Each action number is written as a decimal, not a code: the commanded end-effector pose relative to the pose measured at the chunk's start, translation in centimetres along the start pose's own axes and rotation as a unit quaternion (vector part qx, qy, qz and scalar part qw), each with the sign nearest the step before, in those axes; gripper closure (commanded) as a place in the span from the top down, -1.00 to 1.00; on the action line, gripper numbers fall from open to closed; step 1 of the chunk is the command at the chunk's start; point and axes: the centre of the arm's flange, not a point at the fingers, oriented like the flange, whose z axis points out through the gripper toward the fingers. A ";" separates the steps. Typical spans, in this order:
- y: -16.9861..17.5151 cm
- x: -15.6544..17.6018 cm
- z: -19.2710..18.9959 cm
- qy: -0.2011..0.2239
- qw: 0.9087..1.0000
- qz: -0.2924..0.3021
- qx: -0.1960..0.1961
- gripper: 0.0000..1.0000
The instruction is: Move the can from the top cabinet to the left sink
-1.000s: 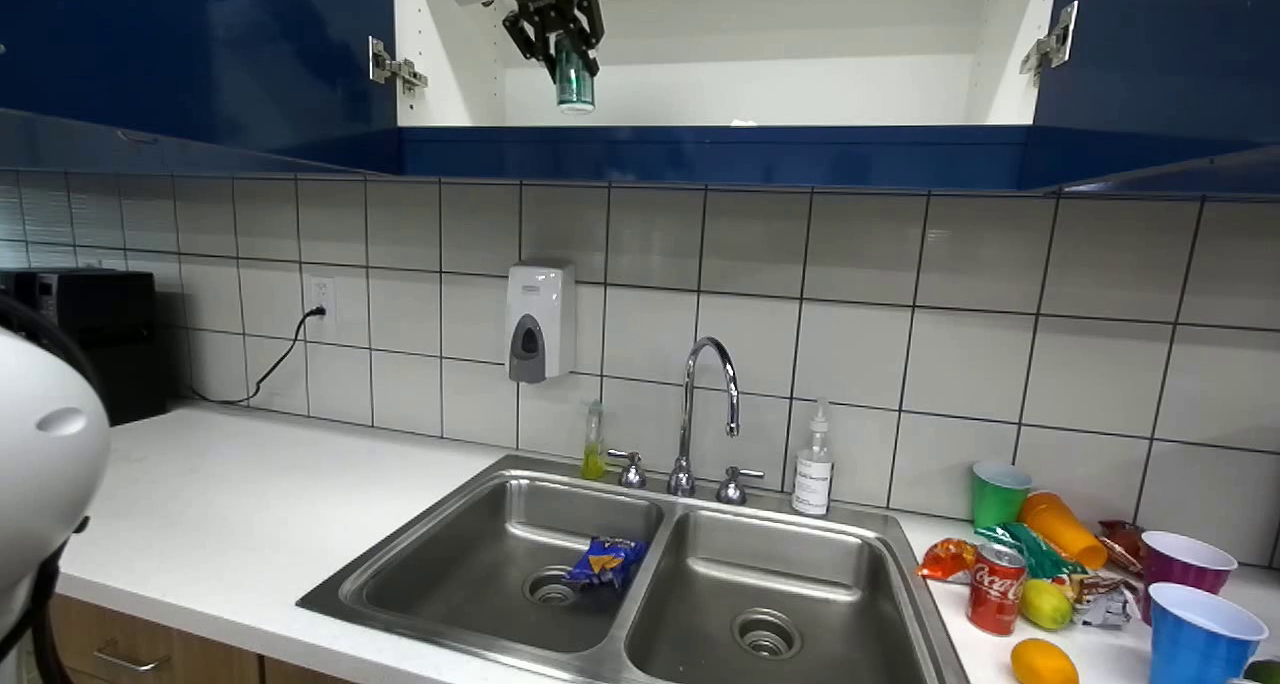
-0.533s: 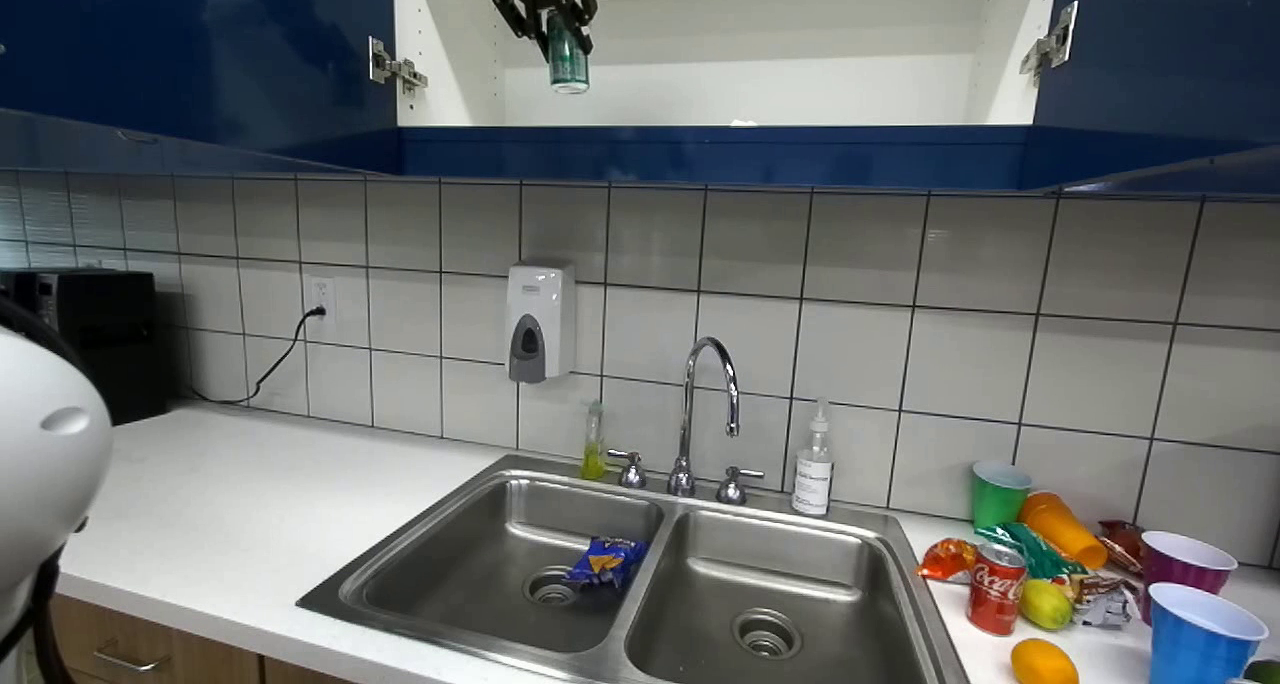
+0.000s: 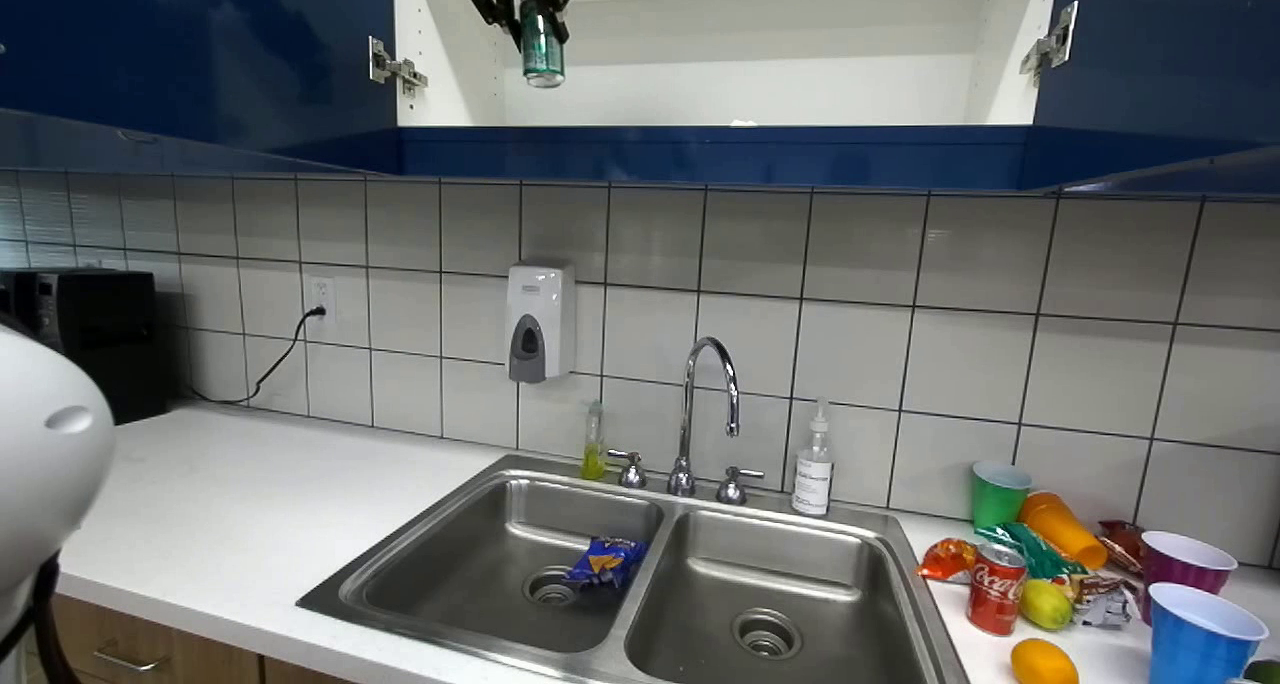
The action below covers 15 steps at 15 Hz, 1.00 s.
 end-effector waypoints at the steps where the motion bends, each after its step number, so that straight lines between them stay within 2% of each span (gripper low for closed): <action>1: -0.6 -4.3 -3.4 -0.010 1.000 0.002 0.005 -0.23; 10: -1.1 -11.9 -6.3 -0.064 0.998 0.003 0.017 -0.23; 15: -0.9 -15.0 -5.2 -0.085 0.996 -0.010 0.015 -0.23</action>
